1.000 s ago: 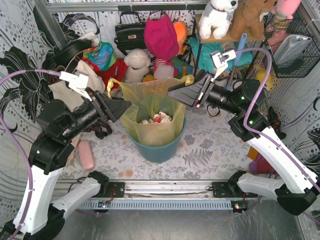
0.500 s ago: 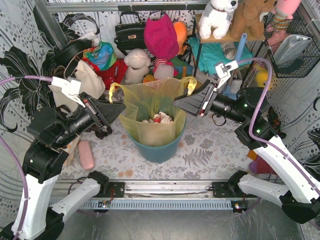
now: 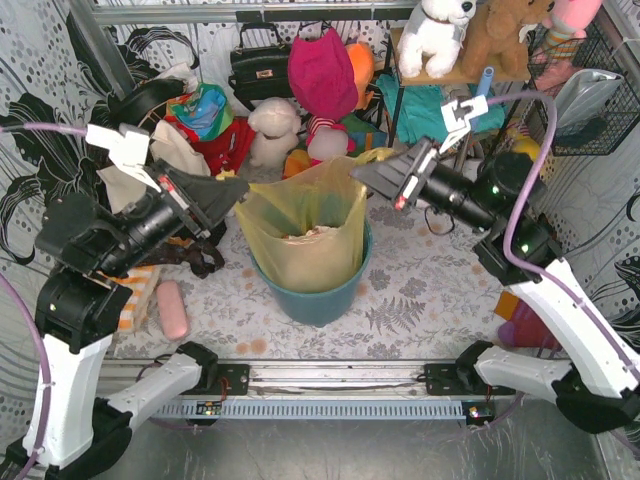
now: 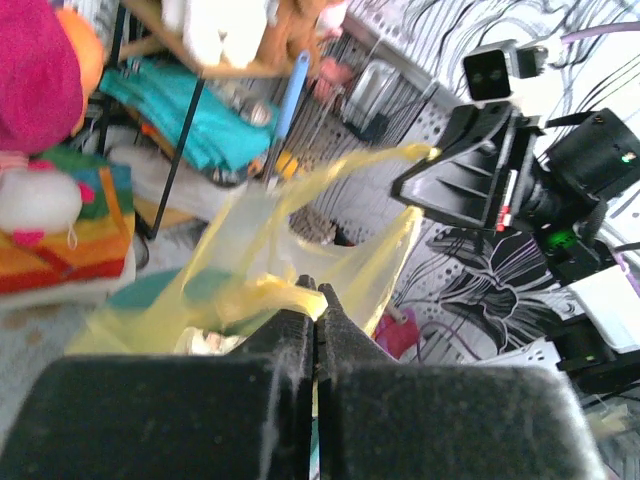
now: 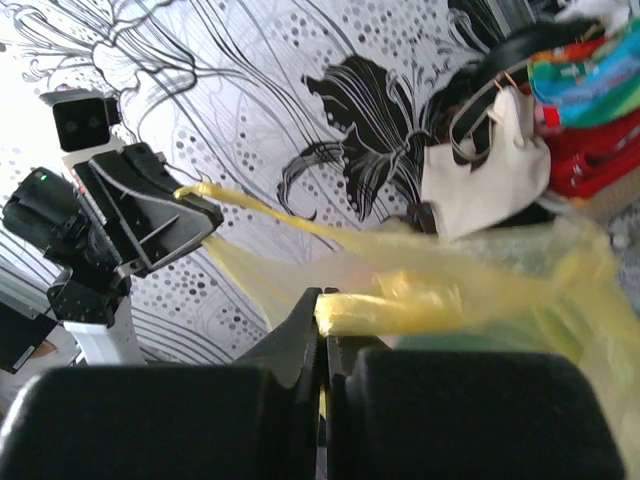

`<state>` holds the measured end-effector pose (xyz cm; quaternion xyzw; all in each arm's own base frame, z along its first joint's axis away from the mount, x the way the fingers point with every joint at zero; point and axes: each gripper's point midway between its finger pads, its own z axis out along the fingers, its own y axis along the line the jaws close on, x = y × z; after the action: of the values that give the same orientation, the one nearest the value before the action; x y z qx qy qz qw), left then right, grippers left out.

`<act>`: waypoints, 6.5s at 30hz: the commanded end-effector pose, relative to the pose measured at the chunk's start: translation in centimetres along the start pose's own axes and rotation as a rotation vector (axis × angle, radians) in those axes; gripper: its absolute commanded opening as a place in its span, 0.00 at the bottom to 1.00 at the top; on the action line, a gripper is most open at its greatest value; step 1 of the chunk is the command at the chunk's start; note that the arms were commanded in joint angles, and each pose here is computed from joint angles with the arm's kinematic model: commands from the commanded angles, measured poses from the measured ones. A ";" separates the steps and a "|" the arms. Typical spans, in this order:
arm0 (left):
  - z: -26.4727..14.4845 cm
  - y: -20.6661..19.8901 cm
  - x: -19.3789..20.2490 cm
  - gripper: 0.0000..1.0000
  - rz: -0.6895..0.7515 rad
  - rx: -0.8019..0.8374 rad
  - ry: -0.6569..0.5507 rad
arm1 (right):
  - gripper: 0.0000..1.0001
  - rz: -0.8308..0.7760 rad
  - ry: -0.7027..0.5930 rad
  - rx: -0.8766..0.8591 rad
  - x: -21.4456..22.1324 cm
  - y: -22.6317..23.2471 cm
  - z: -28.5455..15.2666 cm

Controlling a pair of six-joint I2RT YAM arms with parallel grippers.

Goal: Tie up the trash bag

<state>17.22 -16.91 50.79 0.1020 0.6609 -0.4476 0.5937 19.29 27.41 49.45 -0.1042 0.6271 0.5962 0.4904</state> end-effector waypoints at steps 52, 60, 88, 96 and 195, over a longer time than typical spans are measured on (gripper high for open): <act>-1.8 -2.5 -5.8 0.71 -0.074 -0.041 -0.135 | 0.63 -0.100 -0.108 -0.039 -3.8 2.0 0.7; -2.0 -3.6 1.2 0.75 -0.208 0.092 0.122 | 0.74 -0.081 -0.033 -0.020 -1.9 0.9 0.9; 2.4 -8.2 -6.4 0.09 -0.029 0.344 0.005 | 0.00 -0.180 -0.141 -0.147 -8.3 6.9 2.5; 4.6 -3.7 -1.7 0.26 -0.111 0.244 0.071 | 0.24 -0.110 -0.091 -0.083 -4.4 3.0 2.0; -1.5 -6.1 -8.1 0.69 0.007 0.110 -0.100 | 0.56 -0.320 -0.136 0.304 -7.8 0.7 -5.5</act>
<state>17.30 -15.13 58.10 0.0767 0.6432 -0.4317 0.6277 20.24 21.55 53.41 -0.0993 0.6570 0.4452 0.6003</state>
